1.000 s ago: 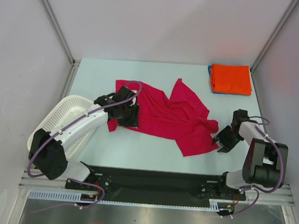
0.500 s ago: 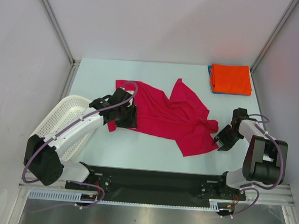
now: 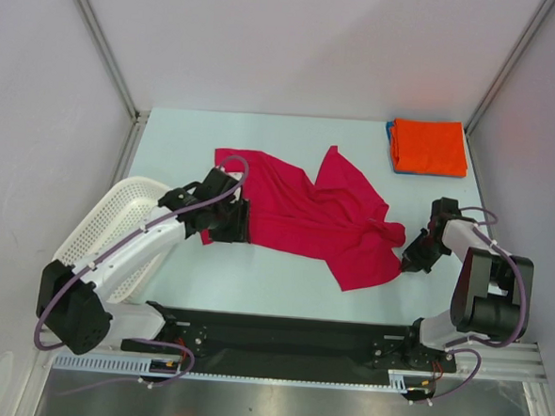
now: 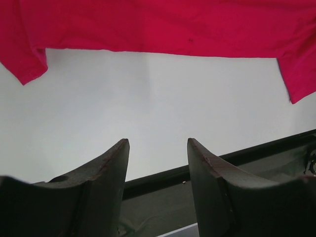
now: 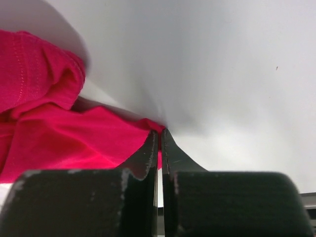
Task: Fold and stack the t-shirts
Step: Flatten the tshirt out
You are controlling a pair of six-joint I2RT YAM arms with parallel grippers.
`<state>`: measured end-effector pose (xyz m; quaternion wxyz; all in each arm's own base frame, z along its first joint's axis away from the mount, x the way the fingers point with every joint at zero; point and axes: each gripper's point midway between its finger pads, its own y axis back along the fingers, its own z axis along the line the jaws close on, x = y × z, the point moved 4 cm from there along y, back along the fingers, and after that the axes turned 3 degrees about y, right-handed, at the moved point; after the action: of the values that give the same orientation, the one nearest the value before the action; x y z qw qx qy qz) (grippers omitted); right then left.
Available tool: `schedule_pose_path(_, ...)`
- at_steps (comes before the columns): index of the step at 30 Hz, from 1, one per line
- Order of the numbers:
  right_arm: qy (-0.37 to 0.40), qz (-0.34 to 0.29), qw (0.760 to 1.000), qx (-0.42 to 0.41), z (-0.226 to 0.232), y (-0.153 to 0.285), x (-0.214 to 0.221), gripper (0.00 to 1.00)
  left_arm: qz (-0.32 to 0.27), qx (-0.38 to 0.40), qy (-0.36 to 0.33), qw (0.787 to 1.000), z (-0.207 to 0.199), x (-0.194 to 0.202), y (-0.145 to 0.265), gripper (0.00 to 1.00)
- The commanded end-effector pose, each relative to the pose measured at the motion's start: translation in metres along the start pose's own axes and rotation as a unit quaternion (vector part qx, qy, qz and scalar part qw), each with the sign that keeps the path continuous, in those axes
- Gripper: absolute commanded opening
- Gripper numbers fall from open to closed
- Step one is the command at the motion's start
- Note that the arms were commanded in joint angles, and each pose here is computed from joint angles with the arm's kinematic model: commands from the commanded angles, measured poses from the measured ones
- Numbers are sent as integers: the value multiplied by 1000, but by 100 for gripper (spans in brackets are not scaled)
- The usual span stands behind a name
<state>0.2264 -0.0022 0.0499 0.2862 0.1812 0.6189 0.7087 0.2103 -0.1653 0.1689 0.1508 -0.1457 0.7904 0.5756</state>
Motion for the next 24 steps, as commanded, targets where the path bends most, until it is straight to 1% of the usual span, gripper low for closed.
schedule_pose_path(1,0,-45,997,61,-18,-10,-10,0,-11,-17,30,999,15,5,10,57)
schedule_pose_path(2,-12,-58,997,57,-16,1,-10,0,-9,-23,39,999,21,9,10,58)
schedule_pose_path(3,-24,-41,996,71,-21,8,-1,0,-9,-30,59,998,28,9,9,58)
schedule_pose_path(6,-60,-59,995,62,-19,32,4,0,-11,-51,106,993,49,11,8,58)
schedule_pose_path(8,-69,-74,993,54,-18,44,-1,0,-16,-59,126,990,58,10,8,58)
schedule_pose_path(11,-77,-89,991,58,-25,61,-8,0,-38,-92,153,983,72,3,12,57)
schedule_pose_path(12,-75,-85,992,62,-27,66,-6,0,-49,-113,167,978,78,1,13,57)
schedule_pose_path(15,-75,-103,989,78,-34,85,-12,0,-61,-151,203,966,92,2,8,56)
schedule_pose_path(17,-75,-131,984,92,-40,99,-17,0,-59,-162,220,960,98,5,-4,53)
schedule_pose_path(19,-69,-136,983,106,-43,109,-18,0,-52,-165,241,955,101,7,-12,47)
schedule_pose_path(20,-67,-136,982,111,-44,110,-18,0,-36,-174,247,953,103,13,-20,42)
schedule_pose_path(21,-61,-133,983,108,-43,107,-17,0,-36,-173,253,951,103,14,-24,40)
schedule_pose_path(24,-51,-126,986,93,-37,103,-15,0,-33,-205,268,941,116,29,-29,39)
